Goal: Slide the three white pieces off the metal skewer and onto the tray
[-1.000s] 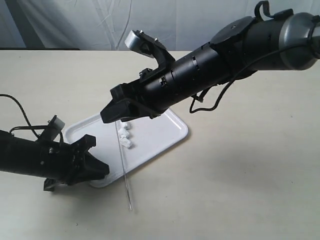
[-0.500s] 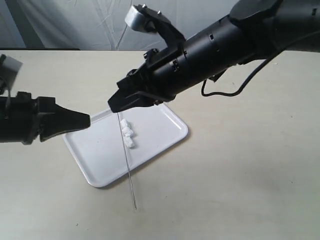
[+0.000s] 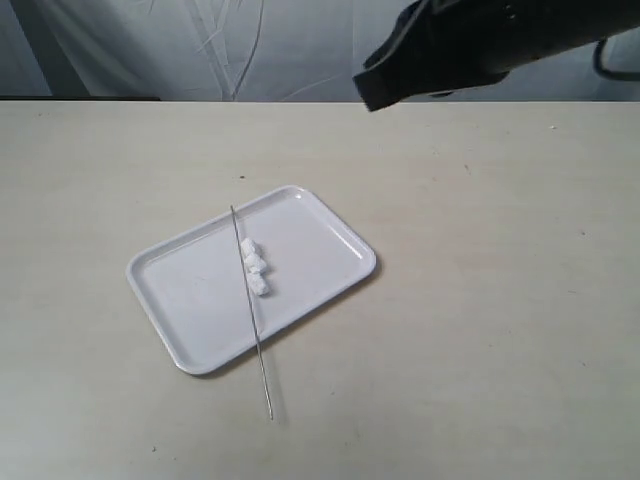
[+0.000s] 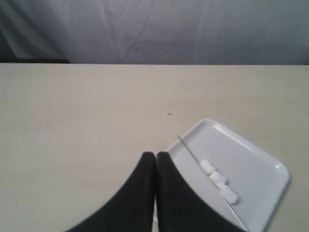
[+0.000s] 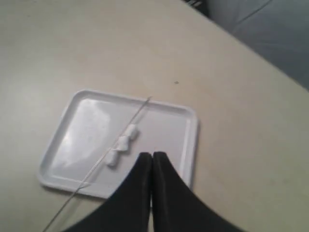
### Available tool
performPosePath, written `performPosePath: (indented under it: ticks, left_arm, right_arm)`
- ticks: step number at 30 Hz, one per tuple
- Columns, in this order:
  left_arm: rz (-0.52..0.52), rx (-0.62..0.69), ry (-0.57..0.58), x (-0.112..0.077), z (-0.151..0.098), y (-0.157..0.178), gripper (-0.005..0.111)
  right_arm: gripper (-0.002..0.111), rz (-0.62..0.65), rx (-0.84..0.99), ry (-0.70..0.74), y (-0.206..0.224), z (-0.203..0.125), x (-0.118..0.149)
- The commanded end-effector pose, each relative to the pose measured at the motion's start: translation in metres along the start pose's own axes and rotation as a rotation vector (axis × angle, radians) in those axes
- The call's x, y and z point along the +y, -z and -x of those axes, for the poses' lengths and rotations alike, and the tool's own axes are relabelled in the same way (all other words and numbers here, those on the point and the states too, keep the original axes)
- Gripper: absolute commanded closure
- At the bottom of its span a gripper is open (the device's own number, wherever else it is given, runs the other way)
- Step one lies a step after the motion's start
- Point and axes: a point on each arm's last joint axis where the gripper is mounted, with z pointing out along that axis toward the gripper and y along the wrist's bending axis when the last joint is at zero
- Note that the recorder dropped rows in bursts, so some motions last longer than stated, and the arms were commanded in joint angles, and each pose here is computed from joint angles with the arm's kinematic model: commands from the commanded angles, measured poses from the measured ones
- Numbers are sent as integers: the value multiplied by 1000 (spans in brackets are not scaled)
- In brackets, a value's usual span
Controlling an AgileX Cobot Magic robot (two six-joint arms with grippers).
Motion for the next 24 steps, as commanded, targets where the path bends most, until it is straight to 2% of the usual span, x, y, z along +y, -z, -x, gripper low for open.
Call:
performPosePath:
  ticks: [1,6,14,20,24]
  left_arm:
    - [163,-57,-12,10,0,21,107]
    - [288,-29,-9,18,-9,37,107]
    - [235,-33,105,17,-45,28,107]
    - [248,-32,56,19,-45,27,107]
    - [252,-21,1,19,-46,27,107]
  right_arm:
    - [108,-170,-26,12,25,-10,-10]
    - [108,-341,-54,19,49,-41,-16]
    - [108,-543,-174,-146,81,-102,-18]
    - [108,-577,-196,-154,99,-143,-11]
    - [108,-627,-245,-153,120,-156,-9]
